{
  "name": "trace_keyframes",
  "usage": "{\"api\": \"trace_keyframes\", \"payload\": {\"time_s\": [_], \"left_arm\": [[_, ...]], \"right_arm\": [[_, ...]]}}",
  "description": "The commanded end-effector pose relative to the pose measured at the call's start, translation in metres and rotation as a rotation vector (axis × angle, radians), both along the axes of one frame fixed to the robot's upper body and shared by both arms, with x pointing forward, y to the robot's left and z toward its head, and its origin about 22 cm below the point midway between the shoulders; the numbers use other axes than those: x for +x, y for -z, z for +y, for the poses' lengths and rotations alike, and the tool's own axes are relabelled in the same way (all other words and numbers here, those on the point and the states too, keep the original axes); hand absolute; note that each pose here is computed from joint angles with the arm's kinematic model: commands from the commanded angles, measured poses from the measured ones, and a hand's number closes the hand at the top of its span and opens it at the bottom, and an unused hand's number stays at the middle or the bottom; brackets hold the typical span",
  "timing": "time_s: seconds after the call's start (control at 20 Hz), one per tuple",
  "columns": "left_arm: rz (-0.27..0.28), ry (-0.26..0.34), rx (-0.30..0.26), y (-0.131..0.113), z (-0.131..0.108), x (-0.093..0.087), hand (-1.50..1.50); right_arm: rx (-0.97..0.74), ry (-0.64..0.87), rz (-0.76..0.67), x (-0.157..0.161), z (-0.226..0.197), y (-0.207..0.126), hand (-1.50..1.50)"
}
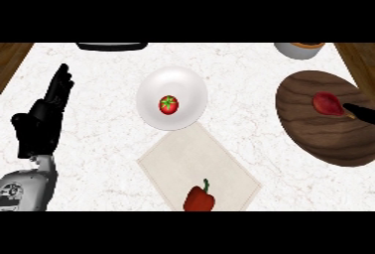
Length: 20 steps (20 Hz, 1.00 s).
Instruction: Pick the pear from the placemat and place it in the bowl
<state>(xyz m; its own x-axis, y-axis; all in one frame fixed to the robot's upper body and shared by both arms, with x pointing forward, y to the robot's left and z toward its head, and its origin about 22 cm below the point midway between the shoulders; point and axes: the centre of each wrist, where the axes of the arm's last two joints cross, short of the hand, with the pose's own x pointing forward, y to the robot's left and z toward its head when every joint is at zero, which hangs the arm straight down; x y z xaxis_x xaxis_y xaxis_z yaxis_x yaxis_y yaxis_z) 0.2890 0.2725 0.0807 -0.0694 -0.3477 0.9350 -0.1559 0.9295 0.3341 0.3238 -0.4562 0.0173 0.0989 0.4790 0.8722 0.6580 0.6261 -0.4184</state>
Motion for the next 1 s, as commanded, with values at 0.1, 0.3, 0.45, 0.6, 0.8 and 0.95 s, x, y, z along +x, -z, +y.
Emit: {"api": "trace_keyframes", "payload": {"time_s": [0.1,0.3,0.45,0.6,0.8,0.95], "left_arm": [[-0.004,-0.008,0.006,0.016,-0.011,-0.013,0.00],[-0.003,-0.026,0.006,-0.003,0.005,-0.010,0.00],[0.019,-0.025,0.012,0.012,0.003,-0.011,0.00],[0.015,0.006,0.003,-0.007,-0.004,-0.020,0.00],[-0.012,-0.017,-0.009,-0.012,0.005,-0.016,0.00],[0.012,-0.018,0.002,0.004,-0.017,-0.019,0.00]], "right_arm": [[0.109,-0.073,-0.082,-0.046,-0.021,0.013,-1.50],[0.113,-0.148,-0.086,-0.080,-0.031,0.008,-1.50],[0.114,-0.190,-0.087,-0.121,-0.021,0.023,-1.50],[0.122,-0.207,-0.112,-0.148,-0.020,0.026,-1.50],[0.102,-0.197,-0.112,-0.185,-0.034,0.023,-1.50],[0.105,-0.222,-0.107,-0.188,-0.011,0.023,-1.50]]}}
